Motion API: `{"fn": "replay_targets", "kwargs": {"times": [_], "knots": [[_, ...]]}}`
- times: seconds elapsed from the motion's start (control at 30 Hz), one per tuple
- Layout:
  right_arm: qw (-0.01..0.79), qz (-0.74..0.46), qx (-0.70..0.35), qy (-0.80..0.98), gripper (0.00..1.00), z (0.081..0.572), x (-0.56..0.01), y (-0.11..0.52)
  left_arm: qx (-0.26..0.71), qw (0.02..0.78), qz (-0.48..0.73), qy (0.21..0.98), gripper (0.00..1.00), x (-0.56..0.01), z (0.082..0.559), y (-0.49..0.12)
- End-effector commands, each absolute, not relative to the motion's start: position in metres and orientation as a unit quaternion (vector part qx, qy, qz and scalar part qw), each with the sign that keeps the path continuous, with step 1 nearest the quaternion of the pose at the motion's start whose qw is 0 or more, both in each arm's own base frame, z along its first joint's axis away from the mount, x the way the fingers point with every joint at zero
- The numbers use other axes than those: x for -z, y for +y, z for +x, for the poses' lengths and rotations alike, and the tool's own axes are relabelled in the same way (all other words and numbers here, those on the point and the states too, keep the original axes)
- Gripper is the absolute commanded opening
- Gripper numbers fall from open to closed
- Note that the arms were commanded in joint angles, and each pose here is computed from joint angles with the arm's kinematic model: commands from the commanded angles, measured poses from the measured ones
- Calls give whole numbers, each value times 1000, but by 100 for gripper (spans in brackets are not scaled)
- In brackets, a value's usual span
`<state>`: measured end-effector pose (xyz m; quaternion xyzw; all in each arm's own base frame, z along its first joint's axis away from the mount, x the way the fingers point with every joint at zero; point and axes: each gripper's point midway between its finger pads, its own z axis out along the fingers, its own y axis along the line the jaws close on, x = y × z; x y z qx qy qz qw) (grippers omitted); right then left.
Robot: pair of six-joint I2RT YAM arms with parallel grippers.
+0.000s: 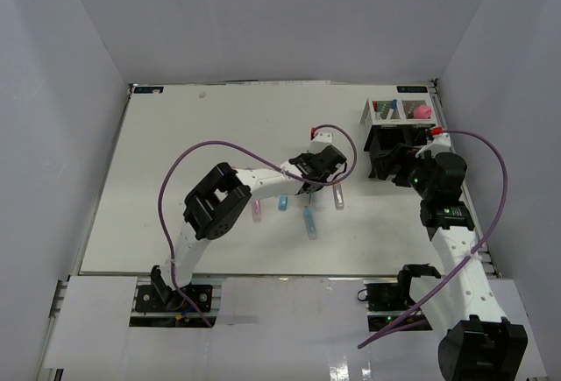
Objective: Sort the stationery into containers
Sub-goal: Pick up the pen from the center of the board, then place the pen in the storage box.
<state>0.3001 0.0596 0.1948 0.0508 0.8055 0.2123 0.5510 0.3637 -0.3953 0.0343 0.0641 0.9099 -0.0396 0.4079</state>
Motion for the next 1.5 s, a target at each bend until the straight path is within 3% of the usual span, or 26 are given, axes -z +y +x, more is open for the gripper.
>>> {"fn": "replay_targets", "kwargs": {"times": [0.0,0.13,0.37,0.63,1.13,1.33,1.47], "knots": [[563,-8,-261,784,85,301,-225,82,90,486,106,863,0,-126,372,-405],[551,-31,-299,778,84,299,-242,96,159,564,157,795,0,-201,371,-416],[522,-49,-352,775,84,293,-259,114,233,624,304,681,0,-258,327,-416],[506,-74,-414,753,84,286,-280,135,268,624,423,600,0,-264,287,-419],[475,-100,-450,750,82,286,-274,169,314,619,468,547,0,-275,262,-431],[467,-104,-458,749,67,285,-272,175,319,618,472,542,0,-273,258,-431],[463,-106,-461,749,45,284,-271,177,320,620,471,539,0,-275,258,-432]]}}
